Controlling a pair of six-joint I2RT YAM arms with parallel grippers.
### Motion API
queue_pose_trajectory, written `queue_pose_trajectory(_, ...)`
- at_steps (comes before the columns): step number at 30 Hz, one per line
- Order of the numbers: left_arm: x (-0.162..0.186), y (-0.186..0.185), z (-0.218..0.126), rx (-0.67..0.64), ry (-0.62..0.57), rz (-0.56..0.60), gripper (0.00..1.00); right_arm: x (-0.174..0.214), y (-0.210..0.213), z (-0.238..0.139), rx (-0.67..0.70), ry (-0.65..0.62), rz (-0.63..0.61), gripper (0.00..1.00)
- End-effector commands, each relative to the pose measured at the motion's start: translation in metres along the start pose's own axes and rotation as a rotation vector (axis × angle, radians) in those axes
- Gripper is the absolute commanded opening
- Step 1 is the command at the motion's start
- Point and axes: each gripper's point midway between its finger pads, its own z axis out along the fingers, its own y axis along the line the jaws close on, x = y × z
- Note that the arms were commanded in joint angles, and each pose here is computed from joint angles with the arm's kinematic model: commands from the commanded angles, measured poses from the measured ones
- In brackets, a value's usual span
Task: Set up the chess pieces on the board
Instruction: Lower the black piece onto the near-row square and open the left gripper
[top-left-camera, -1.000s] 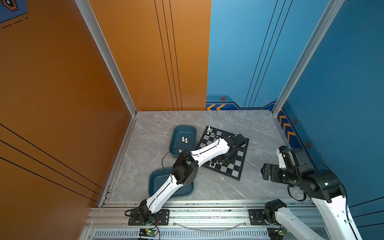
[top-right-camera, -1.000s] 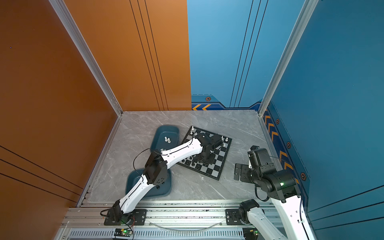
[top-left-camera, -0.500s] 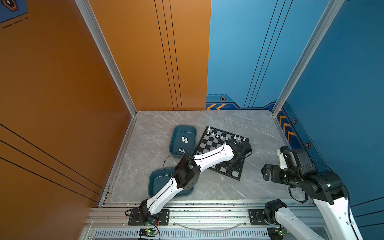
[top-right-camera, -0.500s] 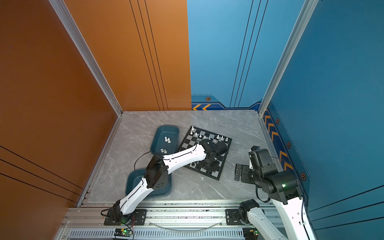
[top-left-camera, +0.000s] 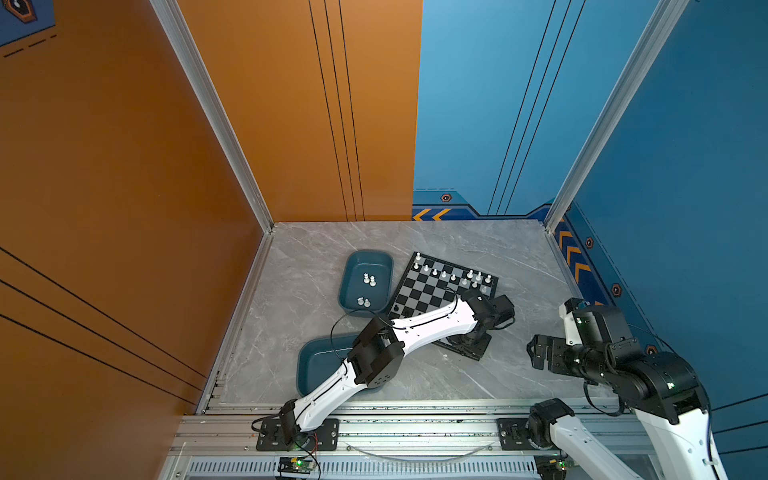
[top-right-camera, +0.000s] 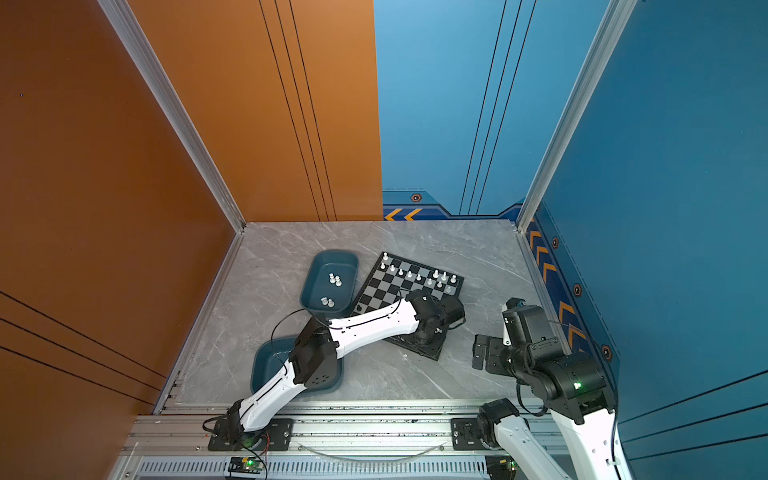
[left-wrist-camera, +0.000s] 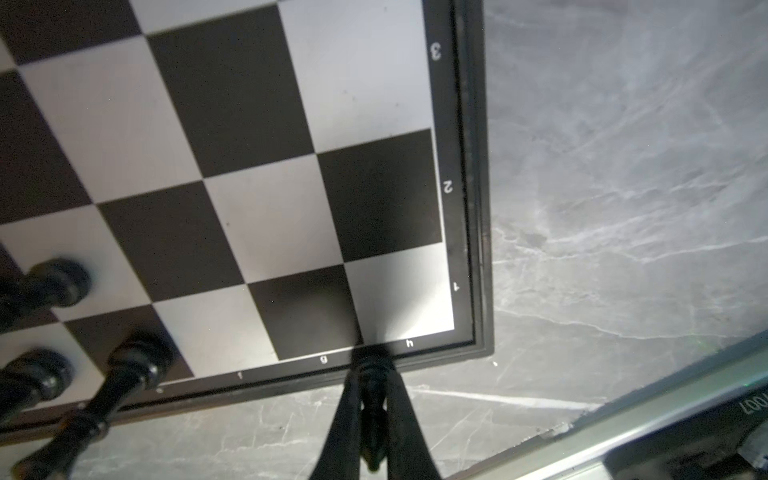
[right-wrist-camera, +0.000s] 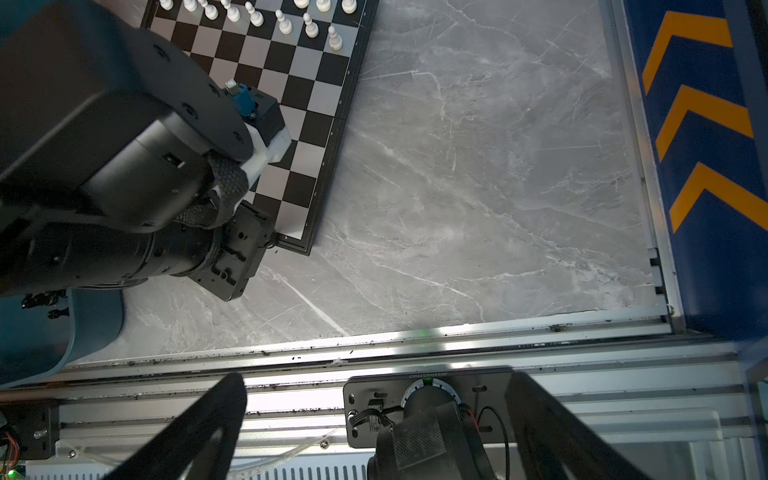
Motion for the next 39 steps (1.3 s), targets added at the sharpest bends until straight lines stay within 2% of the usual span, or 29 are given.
queue_pose_trajectory(1, -0.010, 0.021, -0.021, -0.046, -0.052, -0.018, 0.07, 0.005, -0.004, -0.009, 0.006, 0.004, -0.006, 1.00)
queue_pose_trajectory(13, -0.014, 0.062, -0.015, -0.107, -0.030, -0.063, 0.07, 0.010, -0.005, -0.006, 0.010, 0.019, -0.001, 1.00)
queue_pose_trajectory(18, -0.010, 0.063, -0.012, -0.110, -0.018, -0.063, 0.08, 0.010, -0.005, -0.006, 0.011, 0.019, 0.001, 1.00)
queue_pose_trajectory(21, -0.010, 0.060, -0.010, -0.098, -0.015, -0.059, 0.16, 0.010, -0.005, -0.006, 0.011, 0.020, 0.001, 1.00)
queue_pose_trajectory(24, -0.011, 0.056, -0.012, -0.085, -0.022, -0.054, 0.17, 0.010, -0.006, -0.006, 0.013, 0.019, 0.001, 1.00)
queue_pose_trajectory(39, -0.005, 0.048, -0.010, -0.063, -0.007, -0.040, 0.12, 0.010, -0.006, -0.007, 0.015, 0.018, 0.002, 1.00)
